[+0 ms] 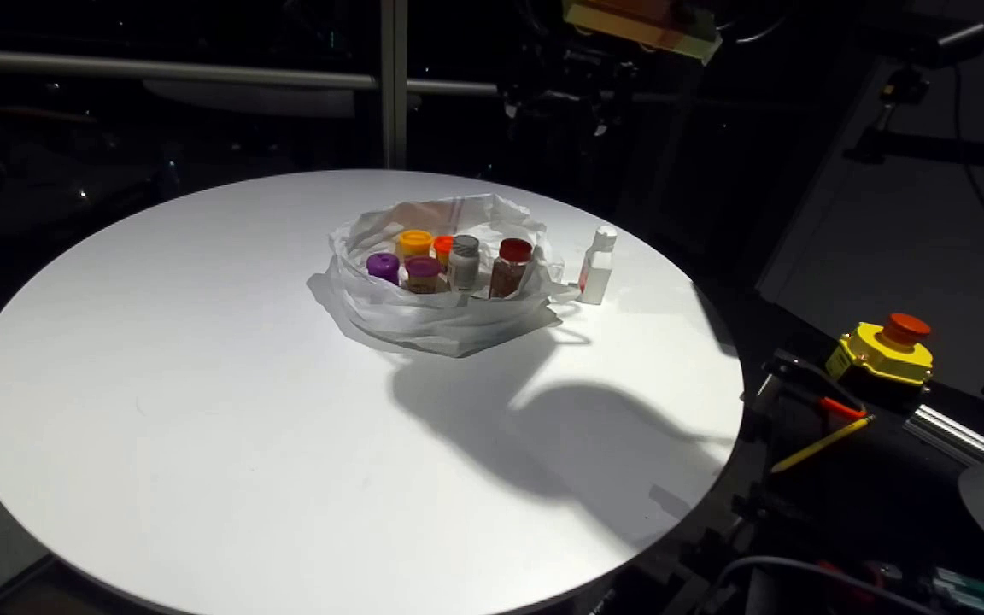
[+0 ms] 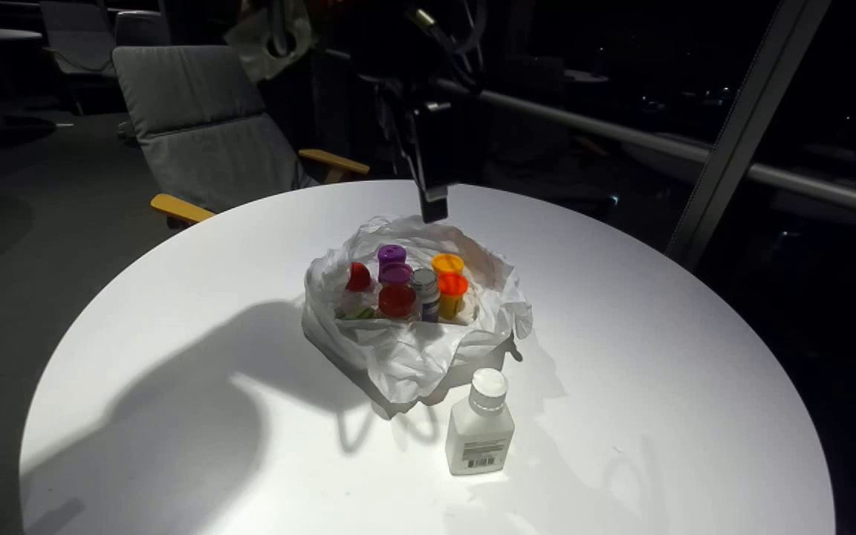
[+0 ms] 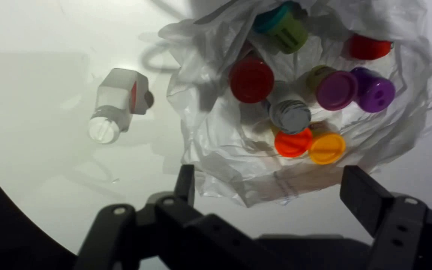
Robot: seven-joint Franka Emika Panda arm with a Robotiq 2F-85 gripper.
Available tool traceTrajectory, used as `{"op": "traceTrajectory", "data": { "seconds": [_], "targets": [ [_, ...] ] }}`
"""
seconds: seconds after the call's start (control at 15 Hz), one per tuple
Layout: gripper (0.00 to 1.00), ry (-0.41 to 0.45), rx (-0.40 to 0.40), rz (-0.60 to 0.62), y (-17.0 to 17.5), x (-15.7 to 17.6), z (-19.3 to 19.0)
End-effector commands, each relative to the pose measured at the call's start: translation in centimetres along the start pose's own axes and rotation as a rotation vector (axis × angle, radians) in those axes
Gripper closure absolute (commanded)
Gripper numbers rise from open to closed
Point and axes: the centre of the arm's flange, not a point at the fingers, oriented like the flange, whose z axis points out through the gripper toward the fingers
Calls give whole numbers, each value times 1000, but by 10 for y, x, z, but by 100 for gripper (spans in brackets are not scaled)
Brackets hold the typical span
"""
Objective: Remove the objects in the plastic and put them on the table
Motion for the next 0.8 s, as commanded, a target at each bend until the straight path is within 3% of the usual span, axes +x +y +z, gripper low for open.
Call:
{"op": "traceTrajectory", "data": {
  "seconds": [0.0, 0.33, 0.73],
  "targets": [
    [0, -36, -71, -146, -47, 5, 22],
    [0, -66, -183, -338, -59, 3, 73],
    [0, -164, -104, -448, -53, -1, 99]
  ]
}}
